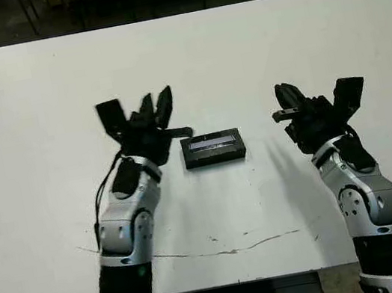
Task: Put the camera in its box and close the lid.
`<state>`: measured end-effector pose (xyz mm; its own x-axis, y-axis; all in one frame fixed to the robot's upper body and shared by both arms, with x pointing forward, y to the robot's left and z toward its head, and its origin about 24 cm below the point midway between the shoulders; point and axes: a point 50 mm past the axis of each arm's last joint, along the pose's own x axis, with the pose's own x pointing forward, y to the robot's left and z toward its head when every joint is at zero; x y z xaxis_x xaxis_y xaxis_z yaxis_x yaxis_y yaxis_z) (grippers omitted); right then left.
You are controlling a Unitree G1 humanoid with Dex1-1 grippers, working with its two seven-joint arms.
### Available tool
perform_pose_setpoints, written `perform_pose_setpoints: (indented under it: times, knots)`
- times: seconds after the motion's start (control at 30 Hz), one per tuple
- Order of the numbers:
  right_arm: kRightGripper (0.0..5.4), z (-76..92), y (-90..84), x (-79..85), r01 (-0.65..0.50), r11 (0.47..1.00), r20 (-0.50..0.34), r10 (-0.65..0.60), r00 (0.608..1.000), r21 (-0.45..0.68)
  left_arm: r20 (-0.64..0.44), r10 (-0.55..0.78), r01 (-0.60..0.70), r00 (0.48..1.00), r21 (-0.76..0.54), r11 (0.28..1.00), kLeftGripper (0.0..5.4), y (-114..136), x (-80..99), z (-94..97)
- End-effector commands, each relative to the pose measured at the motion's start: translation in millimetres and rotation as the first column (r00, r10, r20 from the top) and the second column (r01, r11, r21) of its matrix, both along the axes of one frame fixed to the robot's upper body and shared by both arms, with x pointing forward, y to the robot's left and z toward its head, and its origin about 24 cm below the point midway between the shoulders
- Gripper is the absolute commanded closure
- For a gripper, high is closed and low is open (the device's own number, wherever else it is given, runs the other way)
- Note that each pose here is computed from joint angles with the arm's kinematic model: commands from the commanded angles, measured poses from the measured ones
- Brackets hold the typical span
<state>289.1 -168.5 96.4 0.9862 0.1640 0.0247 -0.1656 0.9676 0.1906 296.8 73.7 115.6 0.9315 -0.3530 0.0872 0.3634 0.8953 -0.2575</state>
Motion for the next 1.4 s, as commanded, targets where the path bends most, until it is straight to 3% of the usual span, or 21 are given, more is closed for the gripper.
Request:
perform_pose_setpoints:
  times: [0.03,0.23,0.5,0.7,0.87,1.0,1.2,1.3,1.4]
  knots:
    - [5.4,-4.3,-3.8,-2.1,0.018,1.0,-0.024,-0.018,1.0,-0.026,-0.058,-0.033,0.036,0.998,0.061,0.997,5.38,-11.5,-2.5,-13.9]
    - [5.4,-4.6,-3.1,-2.7,0.019,1.0,-0.026,-0.019,0.999,-0.003,-0.191,-0.094,0.118,0.977,0.121,0.986,5.38,-23.4,-12.8,-42.0]
    - [5.4,-3.5,-3.7,-3.6,0.024,1.0,-0.023,-0.024,0.999,0.005,-0.395,-0.088,0.17,0.915,0.18,0.969,5.38,-18.0,-24.5,-80.9]
    - [5.4,-3.6,-2.4,-4.0,0.023,1.0,-0.03,-0.023,0.999,0.005,-0.488,-0.089,0.224,0.868,0.224,0.949,5.38,-15.4,-34.3,-100.2]
    - [5.4,-3.9,-2.2,-4.6,0.021,1.0,-0.032,-0.021,0.999,-0.003,-0.509,-0.088,0.23,0.856,0.224,0.947,5.38,-10.3,-34.1,-105.5]
    - [5.4,-4.6,-2.2,-4.0,0.021,1.0,-0.034,-0.021,0.999,-0.002,-0.448,-0.074,0.186,0.891,0.21,0.96,5.38,-3.8,-28.2,-89.3]
    - [5.4,-4.5,-1.2,-1.3,0.02,1.0,-0.034,-0.02,0.999,0.008,-0.135,-0.02,0.038,0.991,0.132,0.991,5.38,26.5,-9.2,-35.0]
    - [5.4,-4.3,-0.3,1.1,0.027,1.0,-0.028,-0.026,0.999,0.008,0.023,0.074,-0.077,0.997,0.128,0.989,5.38,56.3,2.6,-9.4]
    - [5.4,-4.1,1.6,3.6,0.042,0.999,-0.012,-0.042,0.999,-0.012,0.145,0.183,-0.207,0.972,0.175,0.963,5.38,86.9,9.4,3.6]
